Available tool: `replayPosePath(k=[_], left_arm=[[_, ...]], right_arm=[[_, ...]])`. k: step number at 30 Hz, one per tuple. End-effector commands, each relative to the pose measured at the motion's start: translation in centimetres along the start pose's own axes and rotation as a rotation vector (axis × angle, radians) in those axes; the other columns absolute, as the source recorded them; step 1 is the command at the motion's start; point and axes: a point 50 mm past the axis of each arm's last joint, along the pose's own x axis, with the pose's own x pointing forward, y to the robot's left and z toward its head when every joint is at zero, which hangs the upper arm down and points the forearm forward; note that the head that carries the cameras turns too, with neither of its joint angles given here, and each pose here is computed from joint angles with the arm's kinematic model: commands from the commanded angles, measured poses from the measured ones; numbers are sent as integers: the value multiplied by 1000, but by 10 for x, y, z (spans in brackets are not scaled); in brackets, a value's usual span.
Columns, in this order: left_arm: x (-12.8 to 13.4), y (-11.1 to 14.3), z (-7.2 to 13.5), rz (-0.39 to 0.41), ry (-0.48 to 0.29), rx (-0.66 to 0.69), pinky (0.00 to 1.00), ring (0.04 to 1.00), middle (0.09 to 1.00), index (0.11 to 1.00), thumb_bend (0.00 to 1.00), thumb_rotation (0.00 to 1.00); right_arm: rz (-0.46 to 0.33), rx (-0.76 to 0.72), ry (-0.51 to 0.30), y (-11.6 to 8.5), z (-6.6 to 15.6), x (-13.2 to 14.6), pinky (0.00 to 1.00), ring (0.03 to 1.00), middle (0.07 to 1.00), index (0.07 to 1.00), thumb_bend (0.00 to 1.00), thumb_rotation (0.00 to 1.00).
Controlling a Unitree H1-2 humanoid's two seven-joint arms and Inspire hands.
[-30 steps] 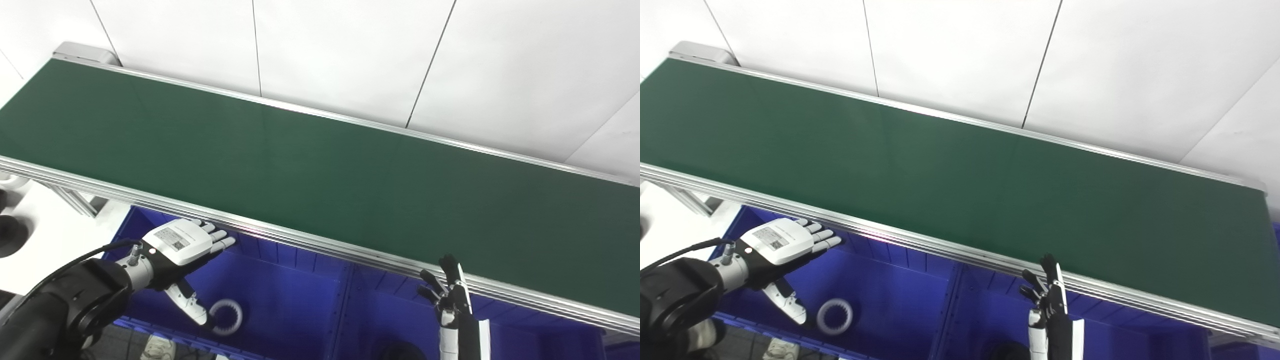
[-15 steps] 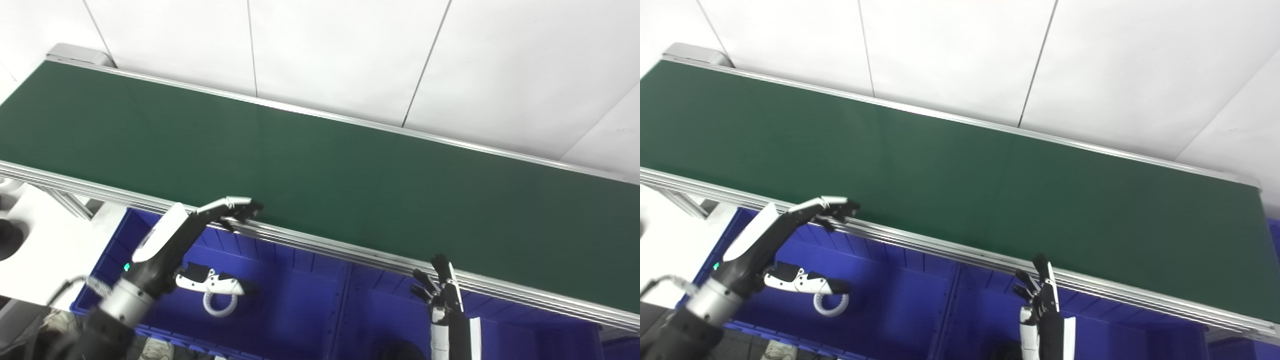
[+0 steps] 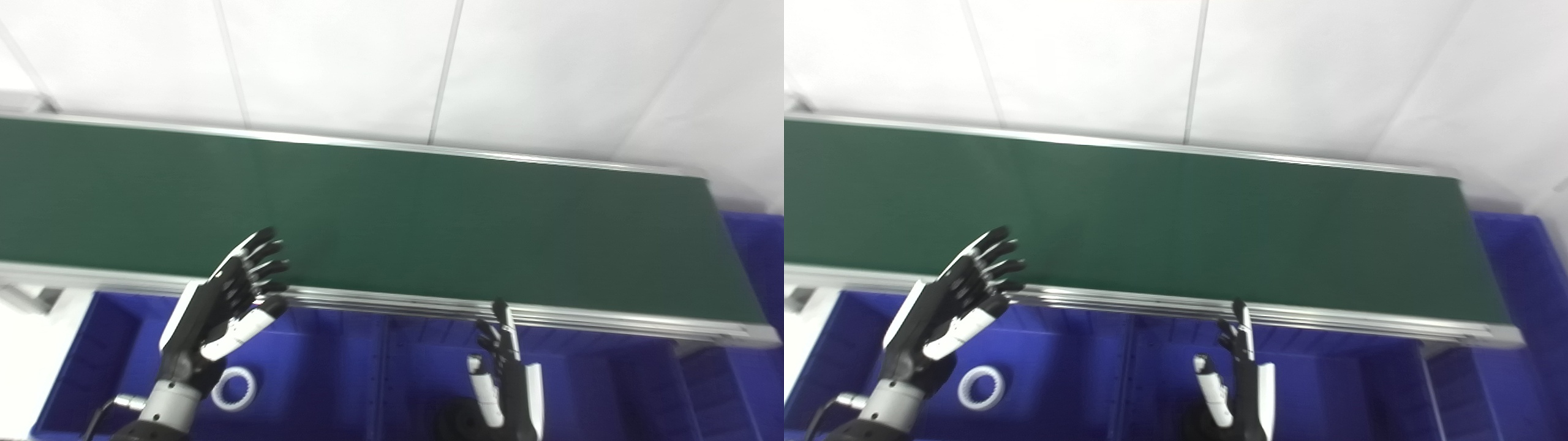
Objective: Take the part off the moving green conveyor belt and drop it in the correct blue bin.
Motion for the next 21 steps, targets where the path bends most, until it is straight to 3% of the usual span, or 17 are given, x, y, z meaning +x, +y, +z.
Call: replayPosePath(k=[1,7,10,13,15,17,21], left_arm=[[4,9,11,-4,-76,56,822,889,949,972,569,519],[2,18,12,10,-107,82,867,912,964,998,622,602],[-9,19,23,25,-146,23,874,904,960,996,633,648],[-21,16,34,39,-183,-2,889,919,974,1000,527,728],[-32,11,43,58,-197,-6,898,929,987,1000,512,776],[-42,6,48,81,-196,-31,971,972,999,1000,534,850],[-59,-3,44,118,-161,-48,998,997,1000,1000,548,897]], right_arm=[[-7,168,-32,69,36,3,870,905,989,1000,737,1000],[-6,157,-54,71,41,9,847,914,992,1000,705,1000],[-7,184,-58,65,40,7,860,920,995,1000,714,1000],[-4,180,-52,56,39,3,867,916,988,1000,712,1000],[0,175,-48,49,38,0,867,913,986,1000,719,1000],[8,173,-49,42,38,-2,864,907,984,1000,747,1000],[22,146,-57,28,37,-7,851,897,977,1000,764,1000]])
